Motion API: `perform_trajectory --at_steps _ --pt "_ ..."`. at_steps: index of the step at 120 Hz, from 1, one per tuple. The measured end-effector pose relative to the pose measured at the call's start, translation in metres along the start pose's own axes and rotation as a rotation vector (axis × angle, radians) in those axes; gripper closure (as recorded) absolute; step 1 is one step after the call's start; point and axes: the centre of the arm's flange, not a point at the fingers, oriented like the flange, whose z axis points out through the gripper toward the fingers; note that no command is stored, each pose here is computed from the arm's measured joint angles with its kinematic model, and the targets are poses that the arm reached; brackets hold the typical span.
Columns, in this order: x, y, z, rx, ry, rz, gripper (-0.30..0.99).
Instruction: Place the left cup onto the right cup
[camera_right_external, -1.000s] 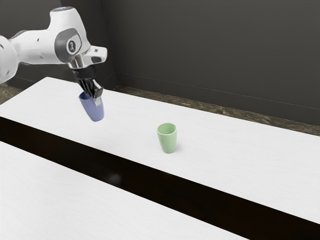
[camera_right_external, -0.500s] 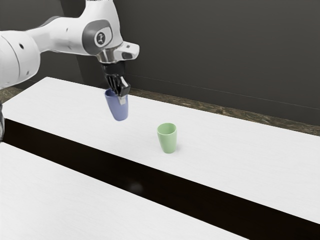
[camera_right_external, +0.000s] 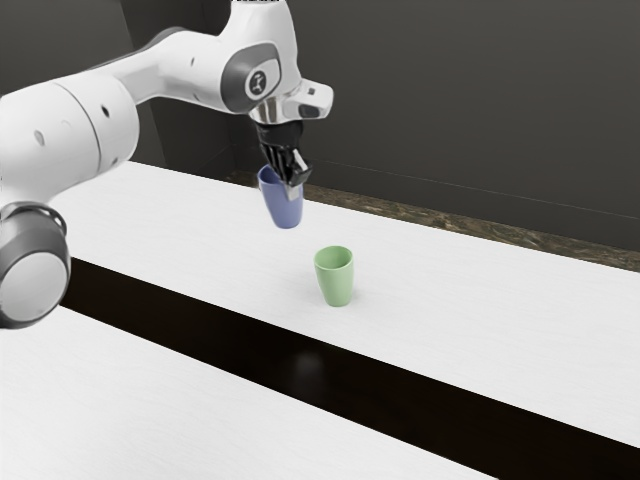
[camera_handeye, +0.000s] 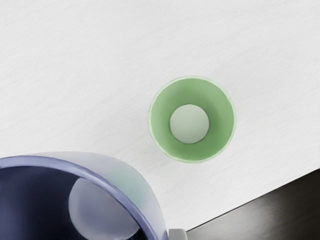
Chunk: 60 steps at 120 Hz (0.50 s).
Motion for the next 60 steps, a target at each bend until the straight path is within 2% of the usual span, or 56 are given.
perform_trajectory --at_steps 29,60 --pt "0.027 0.016 0.011 0.008 0.062 0.021 0.79" --pt "0.039 0.025 0.033 -0.007 0.069 0.019 0.79"
